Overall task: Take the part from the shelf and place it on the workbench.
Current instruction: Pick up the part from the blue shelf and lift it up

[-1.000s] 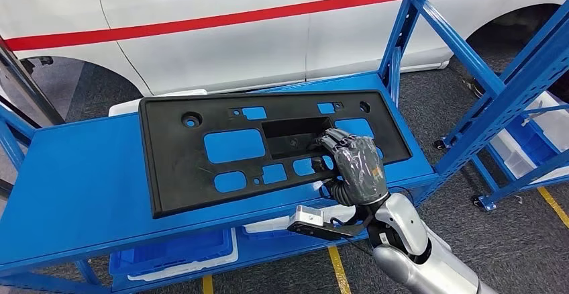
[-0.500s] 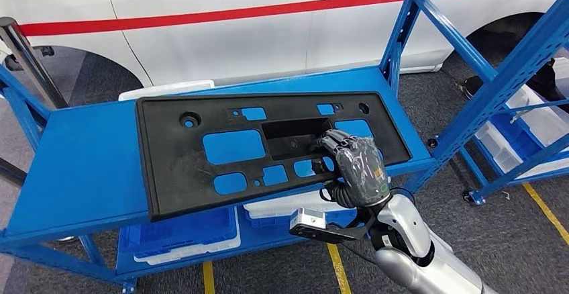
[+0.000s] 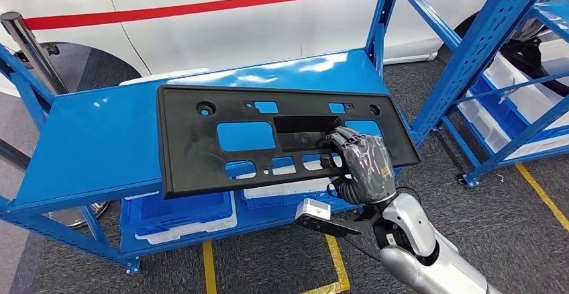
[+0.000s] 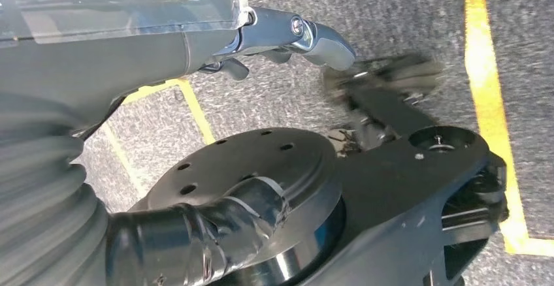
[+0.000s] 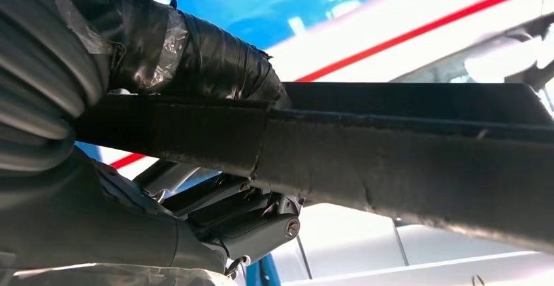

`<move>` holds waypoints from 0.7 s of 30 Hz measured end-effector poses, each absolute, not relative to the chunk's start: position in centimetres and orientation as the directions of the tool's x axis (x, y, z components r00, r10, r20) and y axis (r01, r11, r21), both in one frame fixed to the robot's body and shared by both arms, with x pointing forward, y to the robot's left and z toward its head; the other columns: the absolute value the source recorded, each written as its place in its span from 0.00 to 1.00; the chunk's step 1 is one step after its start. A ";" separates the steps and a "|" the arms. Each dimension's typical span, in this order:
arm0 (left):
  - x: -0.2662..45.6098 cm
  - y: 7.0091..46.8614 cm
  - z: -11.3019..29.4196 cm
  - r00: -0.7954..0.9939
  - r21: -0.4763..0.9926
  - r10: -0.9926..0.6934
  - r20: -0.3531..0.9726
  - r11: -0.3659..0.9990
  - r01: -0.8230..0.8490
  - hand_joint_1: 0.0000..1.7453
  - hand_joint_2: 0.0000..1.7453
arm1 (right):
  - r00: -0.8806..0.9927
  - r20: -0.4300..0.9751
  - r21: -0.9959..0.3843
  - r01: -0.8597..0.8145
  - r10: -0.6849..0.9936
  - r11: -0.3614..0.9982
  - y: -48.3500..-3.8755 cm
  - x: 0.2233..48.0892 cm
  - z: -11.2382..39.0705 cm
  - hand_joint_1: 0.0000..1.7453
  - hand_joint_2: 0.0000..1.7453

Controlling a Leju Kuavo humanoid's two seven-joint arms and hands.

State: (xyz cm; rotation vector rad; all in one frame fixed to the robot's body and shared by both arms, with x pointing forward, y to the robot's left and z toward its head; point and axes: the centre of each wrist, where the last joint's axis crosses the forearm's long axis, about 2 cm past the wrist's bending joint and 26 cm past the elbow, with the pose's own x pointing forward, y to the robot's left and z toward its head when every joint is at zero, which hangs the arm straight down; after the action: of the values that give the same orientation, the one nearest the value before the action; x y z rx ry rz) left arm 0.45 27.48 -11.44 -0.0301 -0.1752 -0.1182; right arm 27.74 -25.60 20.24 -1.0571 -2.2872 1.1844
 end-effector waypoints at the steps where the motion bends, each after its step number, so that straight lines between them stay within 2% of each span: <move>1: 0.5 27.5 -11.4 0.978 -0.019 -0.115 0.177 0.993 0.120 0.00 1.00 | -0.656 -0.024 -0.812 0.453 0.755 0.369 -25.7 27.7 20.2 1.00 1.00; 21: 0.7 26.8 -11.4 0.978 -0.026 -0.102 0.180 0.994 0.108 0.00 1.00 | -0.640 -0.007 -0.822 0.441 0.769 0.359 -27.2 28.1 20.4 1.00 1.00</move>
State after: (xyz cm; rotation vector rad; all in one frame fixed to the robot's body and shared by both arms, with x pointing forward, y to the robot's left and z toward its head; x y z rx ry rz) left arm 0.69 26.77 -11.40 -0.0357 -0.1799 -0.1060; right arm 28.09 -27.15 20.45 -1.0584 -2.2467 1.1823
